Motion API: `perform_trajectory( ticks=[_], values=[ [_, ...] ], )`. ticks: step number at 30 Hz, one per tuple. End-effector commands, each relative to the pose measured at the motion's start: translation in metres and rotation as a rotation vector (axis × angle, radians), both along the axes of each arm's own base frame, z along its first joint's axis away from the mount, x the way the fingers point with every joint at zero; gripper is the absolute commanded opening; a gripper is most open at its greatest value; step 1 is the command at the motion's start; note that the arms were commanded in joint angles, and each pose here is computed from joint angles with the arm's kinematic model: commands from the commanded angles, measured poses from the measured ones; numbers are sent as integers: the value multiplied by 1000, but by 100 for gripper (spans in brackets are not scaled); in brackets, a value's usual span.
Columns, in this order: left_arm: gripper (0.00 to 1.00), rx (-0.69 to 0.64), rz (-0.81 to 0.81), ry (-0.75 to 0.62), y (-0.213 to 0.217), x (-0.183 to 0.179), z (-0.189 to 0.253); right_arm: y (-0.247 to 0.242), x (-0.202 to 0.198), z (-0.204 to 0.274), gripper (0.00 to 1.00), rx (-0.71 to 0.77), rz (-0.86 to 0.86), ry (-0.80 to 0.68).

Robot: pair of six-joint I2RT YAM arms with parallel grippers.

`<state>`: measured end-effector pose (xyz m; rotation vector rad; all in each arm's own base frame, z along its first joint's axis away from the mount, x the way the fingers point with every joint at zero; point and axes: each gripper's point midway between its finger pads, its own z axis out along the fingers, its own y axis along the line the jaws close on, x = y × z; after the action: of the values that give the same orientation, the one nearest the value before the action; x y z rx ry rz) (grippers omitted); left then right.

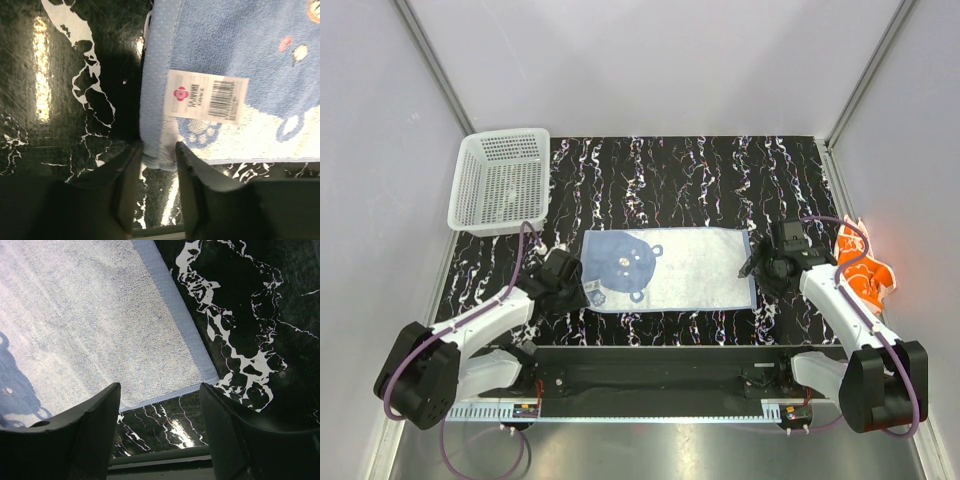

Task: Roll the towels
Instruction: Fold the towel

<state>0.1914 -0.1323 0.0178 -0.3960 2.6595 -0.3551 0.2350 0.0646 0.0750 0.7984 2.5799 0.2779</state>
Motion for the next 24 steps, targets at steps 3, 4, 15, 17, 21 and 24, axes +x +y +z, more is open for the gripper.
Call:
perform_trajectory(
  ticks=[3,4,15,17,21,24],
  values=[
    [26,7,12,0,6,-1,-7,-3,-8,-9,68,19,-103,21],
    [25,8,17,-2,8,-1,-5,-5,-9,-11,67,21,-129,24],
    [21,3,38,-25,20,9,4,-11,-25,-42,59,8,-225,93],
    [20,-4,38,-27,19,10,4,-9,-29,-49,54,17,-222,117],
    [19,-9,36,-24,20,12,3,-1,-31,-57,42,54,-210,139],
    [18,-12,37,-25,20,13,3,1,-31,-56,42,60,-202,141]
  ],
)
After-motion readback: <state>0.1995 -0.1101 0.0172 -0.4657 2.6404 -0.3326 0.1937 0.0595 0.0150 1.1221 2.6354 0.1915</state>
